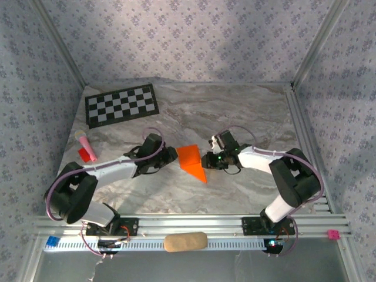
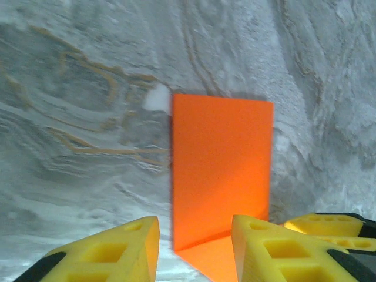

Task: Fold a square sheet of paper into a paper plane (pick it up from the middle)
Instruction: Fourth fold the wing at the center of the table.

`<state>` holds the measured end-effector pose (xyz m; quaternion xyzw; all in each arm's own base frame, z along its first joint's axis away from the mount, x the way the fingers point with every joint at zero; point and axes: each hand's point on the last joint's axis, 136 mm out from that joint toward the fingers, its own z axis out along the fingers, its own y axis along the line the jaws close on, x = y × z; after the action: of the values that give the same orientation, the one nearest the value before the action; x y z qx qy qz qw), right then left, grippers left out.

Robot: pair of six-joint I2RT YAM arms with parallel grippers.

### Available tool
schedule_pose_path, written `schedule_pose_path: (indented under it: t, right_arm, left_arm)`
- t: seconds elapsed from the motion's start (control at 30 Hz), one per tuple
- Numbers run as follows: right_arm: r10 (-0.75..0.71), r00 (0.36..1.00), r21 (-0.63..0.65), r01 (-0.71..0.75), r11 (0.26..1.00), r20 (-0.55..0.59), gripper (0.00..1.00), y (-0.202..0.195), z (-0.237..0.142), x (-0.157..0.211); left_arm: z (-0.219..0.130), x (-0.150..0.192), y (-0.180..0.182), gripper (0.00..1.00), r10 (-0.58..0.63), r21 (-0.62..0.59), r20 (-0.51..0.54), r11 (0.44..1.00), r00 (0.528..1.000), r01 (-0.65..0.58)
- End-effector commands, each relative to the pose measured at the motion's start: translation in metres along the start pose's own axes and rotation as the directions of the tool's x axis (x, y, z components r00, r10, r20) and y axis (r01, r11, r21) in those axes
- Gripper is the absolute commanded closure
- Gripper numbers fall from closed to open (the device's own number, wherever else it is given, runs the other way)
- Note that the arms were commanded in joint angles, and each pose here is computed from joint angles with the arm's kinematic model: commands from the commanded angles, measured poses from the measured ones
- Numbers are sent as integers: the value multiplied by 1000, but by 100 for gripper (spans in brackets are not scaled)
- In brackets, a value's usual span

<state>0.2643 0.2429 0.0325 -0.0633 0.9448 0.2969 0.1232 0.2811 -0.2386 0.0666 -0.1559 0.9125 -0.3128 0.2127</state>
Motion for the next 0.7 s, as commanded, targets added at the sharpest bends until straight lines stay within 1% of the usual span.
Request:
schedule_pose_path:
  t: [0.0,0.07,0.17,0.4,0.5,0.67]
  right_arm:
    - [-16,1000,-23,16,1000,-5,72,7,5,-7]
    - [-20,1000,-54,19,998,-6,72,11,7,-8]
    - [-16,1000,-81,15,997,-16,75,14,10,-8]
    - [-11,1000,-77,11,997,-1,84,11,6,-9]
    - [-15,1000,-97,16,995,11,90,15,0,-10]
    - [-8,1000,-132,12,991,30,95,18,-6,-12]
  left_arm:
    - [-2,9,5,62,33,8,-56,999,998,-33]
    - [1,11,9,62,38,-8,-82,999,996,-39]
    - [6,15,7,63,37,12,-108,999,993,-36]
    - [10,15,6,63,27,17,-123,1000,992,-25]
    - [10,14,6,63,18,20,-123,1000,992,-16]
    - [12,11,4,62,-4,39,-130,999,992,9]
